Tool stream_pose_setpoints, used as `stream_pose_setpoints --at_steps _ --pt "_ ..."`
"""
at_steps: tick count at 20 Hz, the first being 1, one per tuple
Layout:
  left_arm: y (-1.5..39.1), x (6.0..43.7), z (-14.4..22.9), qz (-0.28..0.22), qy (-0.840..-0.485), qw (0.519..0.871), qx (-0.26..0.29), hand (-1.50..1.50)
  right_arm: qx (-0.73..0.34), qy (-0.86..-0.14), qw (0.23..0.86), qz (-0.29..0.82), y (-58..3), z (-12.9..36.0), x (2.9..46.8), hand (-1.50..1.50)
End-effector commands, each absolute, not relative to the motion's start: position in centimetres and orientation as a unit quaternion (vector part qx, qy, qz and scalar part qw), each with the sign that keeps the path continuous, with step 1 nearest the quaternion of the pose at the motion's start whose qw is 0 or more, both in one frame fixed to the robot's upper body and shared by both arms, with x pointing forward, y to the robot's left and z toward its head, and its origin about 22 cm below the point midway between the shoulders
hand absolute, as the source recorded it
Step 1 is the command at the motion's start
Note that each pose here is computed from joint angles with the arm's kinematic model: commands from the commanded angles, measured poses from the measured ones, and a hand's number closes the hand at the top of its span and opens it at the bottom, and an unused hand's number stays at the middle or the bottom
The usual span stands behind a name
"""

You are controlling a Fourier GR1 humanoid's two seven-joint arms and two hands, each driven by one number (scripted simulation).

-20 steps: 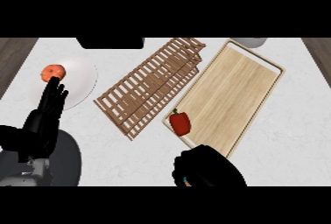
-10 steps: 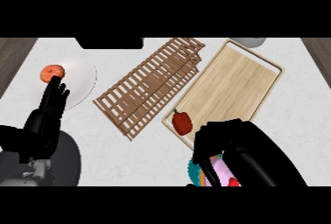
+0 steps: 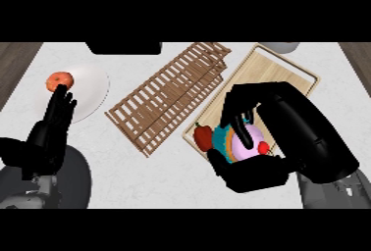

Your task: Pick the cupcake from the tray and place it in the tiered shelf

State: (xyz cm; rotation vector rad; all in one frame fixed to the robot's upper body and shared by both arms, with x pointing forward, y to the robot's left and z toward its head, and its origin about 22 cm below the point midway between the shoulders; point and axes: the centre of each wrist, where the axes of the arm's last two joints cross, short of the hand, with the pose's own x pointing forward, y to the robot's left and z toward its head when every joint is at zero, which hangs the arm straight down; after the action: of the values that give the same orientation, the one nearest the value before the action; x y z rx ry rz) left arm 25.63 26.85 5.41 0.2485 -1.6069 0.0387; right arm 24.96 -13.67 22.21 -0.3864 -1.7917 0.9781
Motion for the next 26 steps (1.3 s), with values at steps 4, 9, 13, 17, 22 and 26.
stream_pose_setpoints --at_steps 4,9,13,17,22,26 --pt "25.8 24.9 5.4 0.019 -0.723 0.682 0.11 0.0 -0.173 -0.743 0.52 0.384 -10.2 20.2 29.7 1.5" --pt "26.4 25.4 5.7 0.011 -0.719 0.686 0.107 0.0 -0.173 -0.756 0.516 0.363 -9.5 18.7 33.6 1.5" --pt "26.9 26.6 7.7 0.016 -0.718 0.688 0.102 0.0 -0.159 -0.763 0.516 0.355 -9.2 17.5 35.7 1.5" --pt "27.3 25.9 3.8 0.01 -0.72 0.686 0.101 0.0 -0.165 -0.773 0.516 0.331 -7.1 15.6 37.3 1.5" --pt "25.9 27.0 7.4 0.011 -0.723 0.681 0.113 0.0 -0.163 -0.772 0.501 0.355 -6.2 13.6 39.7 1.5" --pt "27.5 25.1 5.1 0.004 -0.723 0.685 0.091 0.0 -0.149 -0.77 0.553 0.283 -5.7 13.6 40.2 1.5"
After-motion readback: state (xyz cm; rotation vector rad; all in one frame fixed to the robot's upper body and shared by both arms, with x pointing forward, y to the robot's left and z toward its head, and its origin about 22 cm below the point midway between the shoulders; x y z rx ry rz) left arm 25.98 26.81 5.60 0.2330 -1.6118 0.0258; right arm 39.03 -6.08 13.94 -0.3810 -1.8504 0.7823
